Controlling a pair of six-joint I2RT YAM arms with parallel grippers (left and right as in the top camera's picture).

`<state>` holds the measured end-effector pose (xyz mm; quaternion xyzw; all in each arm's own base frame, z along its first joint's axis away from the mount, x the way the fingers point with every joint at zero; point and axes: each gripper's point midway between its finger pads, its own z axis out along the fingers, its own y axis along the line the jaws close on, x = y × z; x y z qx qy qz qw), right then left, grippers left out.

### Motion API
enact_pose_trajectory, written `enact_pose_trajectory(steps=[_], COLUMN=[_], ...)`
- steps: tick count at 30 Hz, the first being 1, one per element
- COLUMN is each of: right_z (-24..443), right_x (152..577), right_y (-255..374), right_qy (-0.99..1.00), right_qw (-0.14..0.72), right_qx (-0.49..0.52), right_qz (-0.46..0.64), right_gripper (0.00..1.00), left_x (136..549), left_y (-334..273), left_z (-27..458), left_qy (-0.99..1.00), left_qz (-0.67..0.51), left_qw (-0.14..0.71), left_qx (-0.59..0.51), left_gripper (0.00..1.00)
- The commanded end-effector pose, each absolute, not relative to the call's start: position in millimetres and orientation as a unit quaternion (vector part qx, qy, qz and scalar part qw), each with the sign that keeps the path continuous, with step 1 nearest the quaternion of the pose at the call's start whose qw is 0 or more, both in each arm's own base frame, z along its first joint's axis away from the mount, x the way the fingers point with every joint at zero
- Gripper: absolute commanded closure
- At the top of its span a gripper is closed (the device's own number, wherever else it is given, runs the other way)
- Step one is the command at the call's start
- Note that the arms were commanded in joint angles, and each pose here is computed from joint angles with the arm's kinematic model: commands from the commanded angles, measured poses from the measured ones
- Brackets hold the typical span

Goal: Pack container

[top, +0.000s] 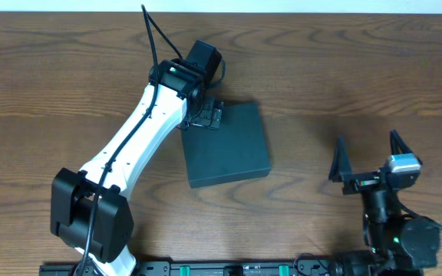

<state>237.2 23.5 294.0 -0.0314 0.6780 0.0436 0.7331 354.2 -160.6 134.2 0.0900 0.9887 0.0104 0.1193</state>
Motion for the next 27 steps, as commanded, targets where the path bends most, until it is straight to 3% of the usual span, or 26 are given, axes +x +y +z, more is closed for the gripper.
enact_pose_trajectory(steps=[1, 10, 27], right_z=[278.9, 234.3, 201.7], right_x=[241.4, 251.0, 247.4], right_y=[14.7, 6.9, 5.6], right_qy=[0.677, 0.676, 0.674], right_qw=[0.734, 0.735, 0.736], right_qx=[0.003, 0.023, 0.031], right_qz=[0.051, 0.049, 0.054], right_gripper=[0.01, 0.01, 0.01], left_x=[354.2, 354.2, 354.2], left_y=[-156.8, -156.8, -156.8], left_z=[130.1, 130.1, 130.1], left_qy=[0.99, 0.99, 0.99], left_qz=[0.018, 0.018, 0.018], left_qw=[0.115, 0.115, 0.115], left_qx=[0.085, 0.085, 0.085], left_gripper=[0.01, 0.01, 0.01])
